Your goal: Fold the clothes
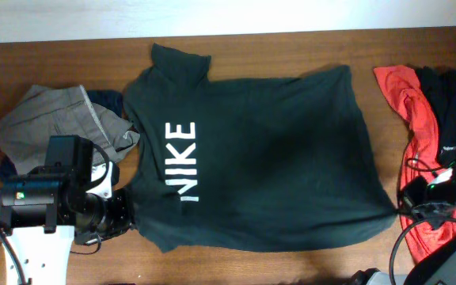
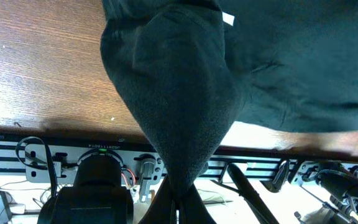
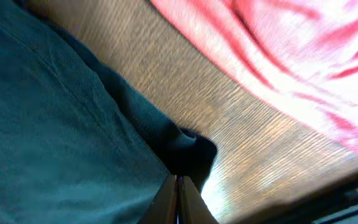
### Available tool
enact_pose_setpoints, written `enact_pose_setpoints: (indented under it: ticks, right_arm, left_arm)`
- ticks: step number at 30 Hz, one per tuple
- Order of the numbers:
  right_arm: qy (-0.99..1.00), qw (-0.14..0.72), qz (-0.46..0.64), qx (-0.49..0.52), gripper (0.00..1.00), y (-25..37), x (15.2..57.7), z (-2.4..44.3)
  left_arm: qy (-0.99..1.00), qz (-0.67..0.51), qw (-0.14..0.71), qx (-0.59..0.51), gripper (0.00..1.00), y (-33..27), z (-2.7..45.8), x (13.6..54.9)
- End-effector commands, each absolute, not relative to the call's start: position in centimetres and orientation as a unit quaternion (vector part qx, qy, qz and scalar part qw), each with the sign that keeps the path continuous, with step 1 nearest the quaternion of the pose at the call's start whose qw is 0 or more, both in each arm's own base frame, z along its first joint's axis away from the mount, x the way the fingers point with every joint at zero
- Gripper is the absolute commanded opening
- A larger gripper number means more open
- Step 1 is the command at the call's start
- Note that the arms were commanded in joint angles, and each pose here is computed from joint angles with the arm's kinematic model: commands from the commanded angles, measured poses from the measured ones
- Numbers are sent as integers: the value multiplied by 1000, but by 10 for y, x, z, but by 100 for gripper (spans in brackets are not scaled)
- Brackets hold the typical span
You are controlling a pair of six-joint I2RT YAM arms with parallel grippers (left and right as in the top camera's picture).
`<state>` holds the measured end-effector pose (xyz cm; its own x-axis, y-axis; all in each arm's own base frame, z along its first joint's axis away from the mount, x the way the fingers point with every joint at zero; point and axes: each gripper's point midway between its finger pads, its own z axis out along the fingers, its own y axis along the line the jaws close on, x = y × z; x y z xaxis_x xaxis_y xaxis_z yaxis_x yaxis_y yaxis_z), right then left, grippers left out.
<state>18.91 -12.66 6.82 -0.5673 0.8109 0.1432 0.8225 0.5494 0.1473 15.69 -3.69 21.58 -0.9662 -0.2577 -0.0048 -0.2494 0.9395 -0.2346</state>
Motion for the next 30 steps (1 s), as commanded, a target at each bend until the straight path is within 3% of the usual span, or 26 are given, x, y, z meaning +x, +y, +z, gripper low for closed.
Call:
enact_pose_setpoints:
  ticks: [1, 6, 10, 13, 14, 16, 25, 30]
  right_arm:
    - [-880, 25, -73, -469, 7, -138, 186, 75]
    - [-896, 23, -108, -430, 8, -126, 190, 77]
    - [-897, 17, -130, -422, 15, -120, 195, 79]
    - [-896, 19, -133, -424, 54, -118, 194, 77]
    - [-895, 21, -138, -424, 63, -116, 193, 75]
    - [-894, 25, -140, -426, 70, -113, 190, 68]
    - [-857, 83, -135, -490, 78, -89, 153, 21]
    - [-841, 78, -132, -519, 73, -92, 144, 6]
  left_arm:
    - [984, -116, 30, -129, 0, -36, 221, 158]
    - [984, -121, 29, -129, 0, -37, 221, 158]
    - [984, -120, 30, -129, 0, -37, 221, 158]
    - [984, -120, 30, -129, 0, -37, 221, 158]
    - [984, -120, 30, -129, 0, -37, 221, 158]
    - [984, -120, 30, -129, 0, -37, 221, 158]
    - [984, -120, 30, -129, 0, -37, 221, 159]
    - [984, -121, 35, -128, 0, -37, 222, 161]
